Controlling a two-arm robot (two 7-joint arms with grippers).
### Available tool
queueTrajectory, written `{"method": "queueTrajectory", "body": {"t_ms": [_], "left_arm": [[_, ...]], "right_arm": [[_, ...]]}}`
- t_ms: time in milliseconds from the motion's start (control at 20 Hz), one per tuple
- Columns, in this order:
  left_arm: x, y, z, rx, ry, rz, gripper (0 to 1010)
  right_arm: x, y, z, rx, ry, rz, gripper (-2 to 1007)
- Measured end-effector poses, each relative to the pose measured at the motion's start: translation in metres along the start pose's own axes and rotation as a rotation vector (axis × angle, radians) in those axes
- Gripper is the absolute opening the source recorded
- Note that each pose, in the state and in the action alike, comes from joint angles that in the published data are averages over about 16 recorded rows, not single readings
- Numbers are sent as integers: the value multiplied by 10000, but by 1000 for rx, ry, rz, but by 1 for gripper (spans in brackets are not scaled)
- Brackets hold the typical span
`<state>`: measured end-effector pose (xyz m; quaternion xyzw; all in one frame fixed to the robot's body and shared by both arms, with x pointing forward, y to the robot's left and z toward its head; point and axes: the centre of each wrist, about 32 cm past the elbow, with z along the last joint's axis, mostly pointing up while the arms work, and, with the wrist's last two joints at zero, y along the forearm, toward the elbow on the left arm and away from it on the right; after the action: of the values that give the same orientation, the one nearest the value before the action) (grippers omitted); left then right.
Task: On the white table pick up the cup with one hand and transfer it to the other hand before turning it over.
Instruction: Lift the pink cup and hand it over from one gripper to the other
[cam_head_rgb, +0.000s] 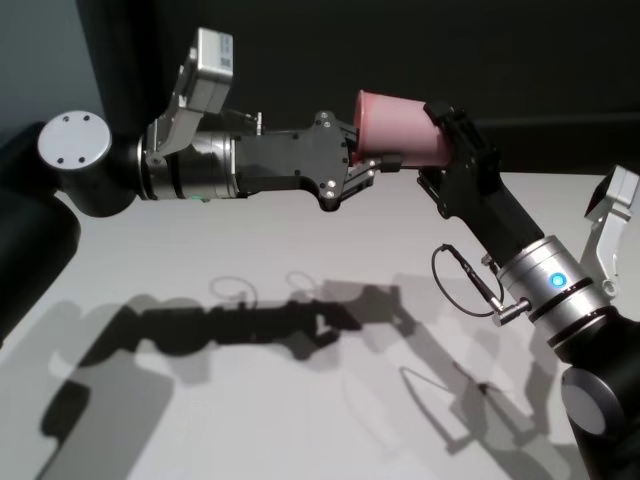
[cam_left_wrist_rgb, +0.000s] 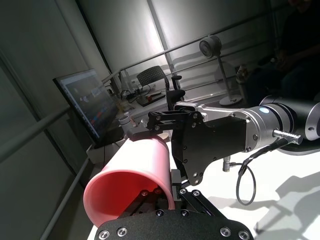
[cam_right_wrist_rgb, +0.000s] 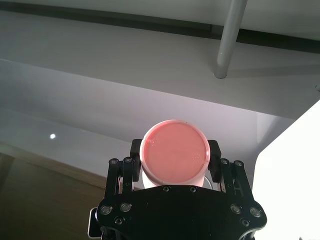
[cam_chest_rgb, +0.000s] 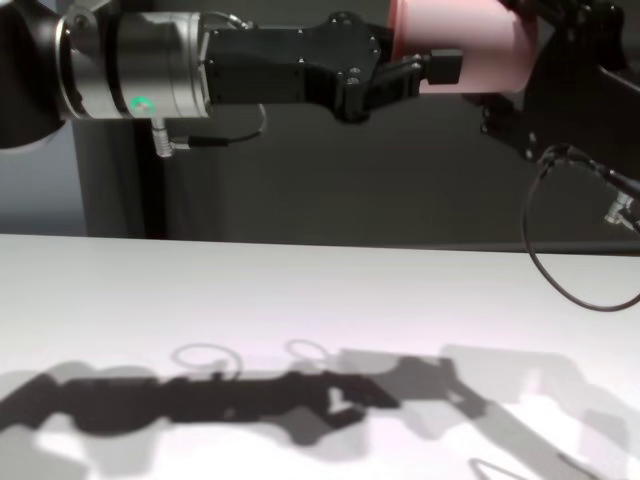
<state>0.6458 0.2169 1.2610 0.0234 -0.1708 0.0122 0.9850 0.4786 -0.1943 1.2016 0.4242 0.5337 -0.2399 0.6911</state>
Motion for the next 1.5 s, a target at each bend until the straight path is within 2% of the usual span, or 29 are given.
{"method": "queueTrajectory", "body": {"t_ms": [650, 900, 1200, 1500], "left_arm": [[0, 0, 0, 0, 0, 0, 39], [0, 0, 0, 0, 0, 0, 76], [0, 0, 0, 0, 0, 0, 204], [0, 0, 0, 0, 0, 0, 420]], "right_arm": [[1, -2, 0, 0, 0, 0, 752], [1, -2, 0, 0, 0, -1, 752], [1, -2, 0, 0, -1, -1, 752], [1, -2, 0, 0, -1, -1, 752]]}}
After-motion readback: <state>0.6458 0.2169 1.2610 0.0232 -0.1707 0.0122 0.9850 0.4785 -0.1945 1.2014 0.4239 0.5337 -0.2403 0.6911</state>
